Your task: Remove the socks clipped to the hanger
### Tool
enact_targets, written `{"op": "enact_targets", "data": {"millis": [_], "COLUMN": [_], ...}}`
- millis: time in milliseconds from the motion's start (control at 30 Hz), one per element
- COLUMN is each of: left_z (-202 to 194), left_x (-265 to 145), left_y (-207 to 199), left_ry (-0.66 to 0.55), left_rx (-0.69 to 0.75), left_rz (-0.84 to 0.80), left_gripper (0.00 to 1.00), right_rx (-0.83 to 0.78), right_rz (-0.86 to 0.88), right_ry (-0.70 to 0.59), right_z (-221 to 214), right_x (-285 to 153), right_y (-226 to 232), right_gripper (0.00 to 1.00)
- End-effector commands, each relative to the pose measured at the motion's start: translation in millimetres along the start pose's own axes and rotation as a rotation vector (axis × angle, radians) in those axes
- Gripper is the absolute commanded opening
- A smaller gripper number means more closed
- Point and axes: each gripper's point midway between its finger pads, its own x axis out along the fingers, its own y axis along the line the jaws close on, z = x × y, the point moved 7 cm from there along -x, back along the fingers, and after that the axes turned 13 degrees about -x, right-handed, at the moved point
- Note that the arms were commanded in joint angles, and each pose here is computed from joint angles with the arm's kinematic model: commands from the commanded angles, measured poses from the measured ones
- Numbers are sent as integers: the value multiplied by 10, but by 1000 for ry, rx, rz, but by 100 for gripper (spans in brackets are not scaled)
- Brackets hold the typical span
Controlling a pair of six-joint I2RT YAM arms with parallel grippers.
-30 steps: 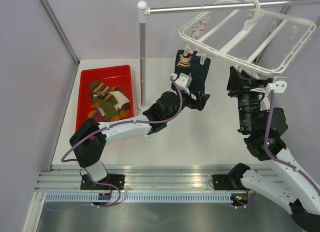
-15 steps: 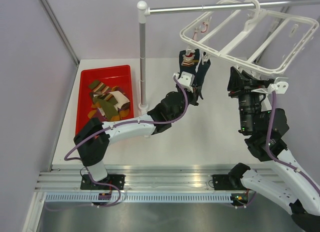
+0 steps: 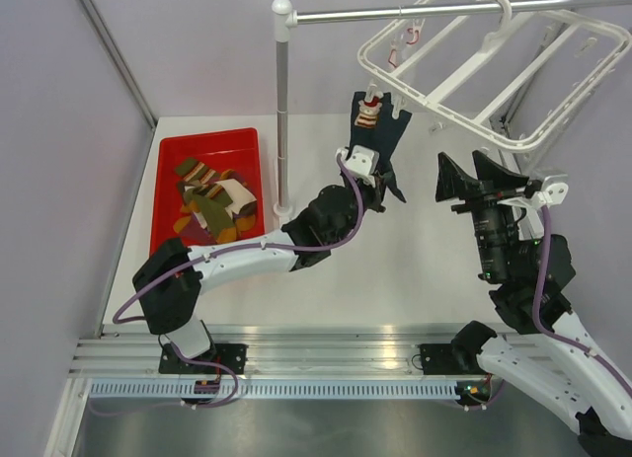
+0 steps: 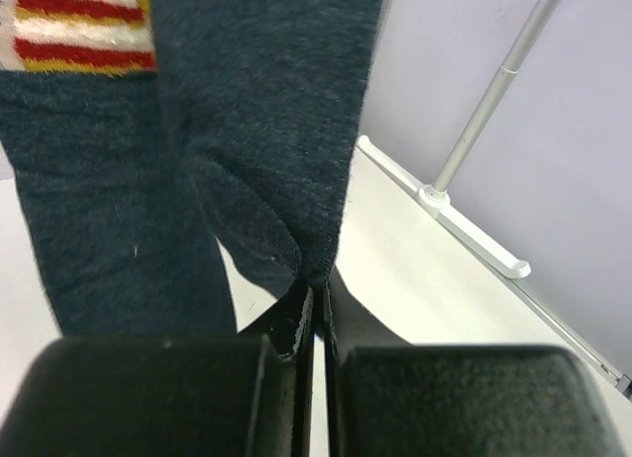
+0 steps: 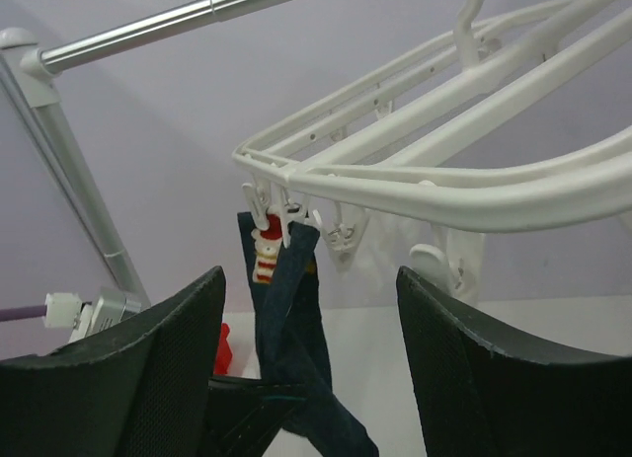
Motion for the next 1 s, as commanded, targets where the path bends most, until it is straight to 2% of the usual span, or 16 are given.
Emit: {"op": "enact_targets", "data": {"millis": [0,433,733,967], "left_z": [213,199,116,73], "left_x": [-82,-117,-169,-205], "left_y": [-101,-119,-158,-208], "left_ry": [-52,-24,3,16], "left_rx": [47,93,94,98], "left_rz": [-20,-26,-41,-50], "left_gripper": [2,2,2,2], "right_rx": [33,119,154,123], "right_rz": [74,196,119,76], "right_ry": [1,7,-3,-40], "right_z": [-107,-506,-792,-800], "right_x": [-104,-89,104,404], "right_y": [61,317,394,495], "right_gripper": [74,75,74,73]}}
